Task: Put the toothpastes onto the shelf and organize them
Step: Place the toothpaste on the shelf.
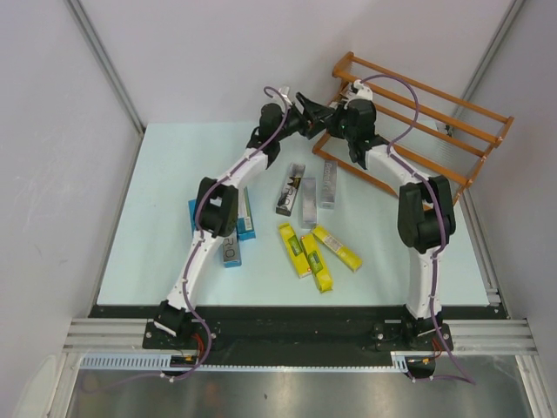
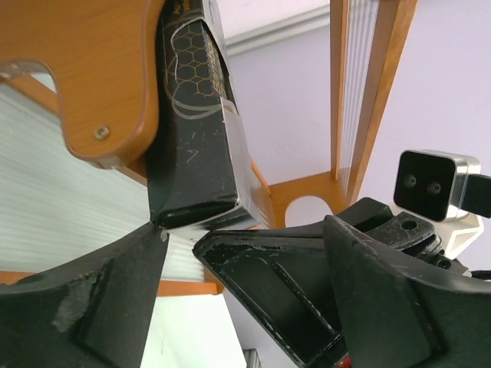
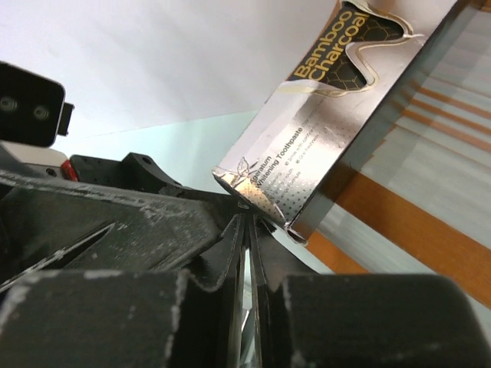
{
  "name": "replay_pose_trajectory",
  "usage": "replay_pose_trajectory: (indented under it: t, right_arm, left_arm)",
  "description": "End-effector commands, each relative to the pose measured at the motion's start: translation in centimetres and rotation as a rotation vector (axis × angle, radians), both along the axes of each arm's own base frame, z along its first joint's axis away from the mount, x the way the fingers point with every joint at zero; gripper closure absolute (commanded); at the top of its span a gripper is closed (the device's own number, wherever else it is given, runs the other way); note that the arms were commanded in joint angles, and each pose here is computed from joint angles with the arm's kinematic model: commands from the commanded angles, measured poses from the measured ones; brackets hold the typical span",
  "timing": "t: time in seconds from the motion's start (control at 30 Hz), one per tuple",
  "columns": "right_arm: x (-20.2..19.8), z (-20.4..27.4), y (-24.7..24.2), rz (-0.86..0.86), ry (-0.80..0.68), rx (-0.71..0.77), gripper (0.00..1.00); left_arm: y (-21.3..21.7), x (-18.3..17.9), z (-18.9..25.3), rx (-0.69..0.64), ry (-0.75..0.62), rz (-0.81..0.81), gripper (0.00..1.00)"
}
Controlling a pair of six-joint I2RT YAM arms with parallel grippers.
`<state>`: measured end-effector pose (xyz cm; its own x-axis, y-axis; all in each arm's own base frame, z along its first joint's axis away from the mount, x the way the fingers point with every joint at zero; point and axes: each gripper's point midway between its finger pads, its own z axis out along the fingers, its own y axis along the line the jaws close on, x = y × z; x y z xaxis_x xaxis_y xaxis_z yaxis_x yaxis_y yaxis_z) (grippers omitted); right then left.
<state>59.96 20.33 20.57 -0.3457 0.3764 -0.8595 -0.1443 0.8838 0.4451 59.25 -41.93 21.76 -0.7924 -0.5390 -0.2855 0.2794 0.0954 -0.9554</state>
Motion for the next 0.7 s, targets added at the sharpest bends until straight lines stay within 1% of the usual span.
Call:
replay_pose_trajectory:
  t: [0.0,0.07,0.1,0.17,0.23,0.3,0.33,0.37,0.4,0.43,0.47,0.53,0.57,0.67]
  right_arm:
    - [1.5,1.9,-0.3,-0.034,-0.049,-0.018,0.91]
    - [1.6,2.1,-0.3,-0.039,-0.052,-0.021,0.91]
    - [1.7,2.1,-0.4,-0.042,-0.052,-0.022,0.91]
    - [1.7,2.1,-0.4,-0.045,-0.052,-0.023,0.91]
    - [1.7,2.2,-0.3,-0.043,-0.053,-0.022,0.90]
    - [1.6,2.3,0.1,-0.037,-0.054,-0.023,0.90]
    - [1.5,2.4,0.0,-0.036,-0.055,-0.026,0.90]
    - [1.5,2.4,0.1,-0.036,-0.055,-0.028,0.90]
    - [1.3,2.7,0.4,-0.032,-0.060,-0.028,0.90]
    - [1.2,2.7,0.3,-0.034,-0.061,-0.037,0.91]
    - [1.1,2.9,0.6,-0.030,-0.064,-0.038,0.90]
    - [0.7,3.5,0.7,-0.027,-0.072,-0.042,0.90]
    - [0.5,3.6,0.7,-0.029,-0.074,-0.044,0.90]
    - [-0.3,4.4,0.7,-0.029,-0.089,-0.040,0.90]
  left_arm:
    - [0.1,-1.5,4.5,-0.038,-0.108,-0.043,0.08]
    - [0.2,-1.6,4.1,-0.033,-0.103,-0.052,0.01]
    - [0.2,-1.9,4.5,-0.035,-0.109,-0.057,0.00]
    - [0.3,-2.2,4.1,-0.027,-0.112,-0.062,0.00]
    - [0.5,-2.5,4.8,-0.013,-0.136,-0.059,0.00]
    - [0.8,-2.7,3.9,0.009,-0.133,-0.055,0.00]
    - [1.2,-3.2,5.4,-0.002,-0.166,-0.052,0.00]
    - [1.7,-3.2,3.8,0.011,-0.136,-0.038,0.00]
    - [2.1,-3.4,4.4,-0.003,-0.170,-0.024,0.00]
    - [2.6,-3.9,5.8,-0.015,-0.192,-0.013,0.00]
    - [3.1,-4.0,4.5,-0.004,-0.172,-0.004,0.00]
    - [3.7,-4.6,6.1,-0.009,-0.220,-0.001,0.00]
    - [4.1,-4.9,5.2,0.005,-0.208,-0.002,0.00]
    - [5.1,-6.1,6.0,0.032,-0.244,0.009,0.00]
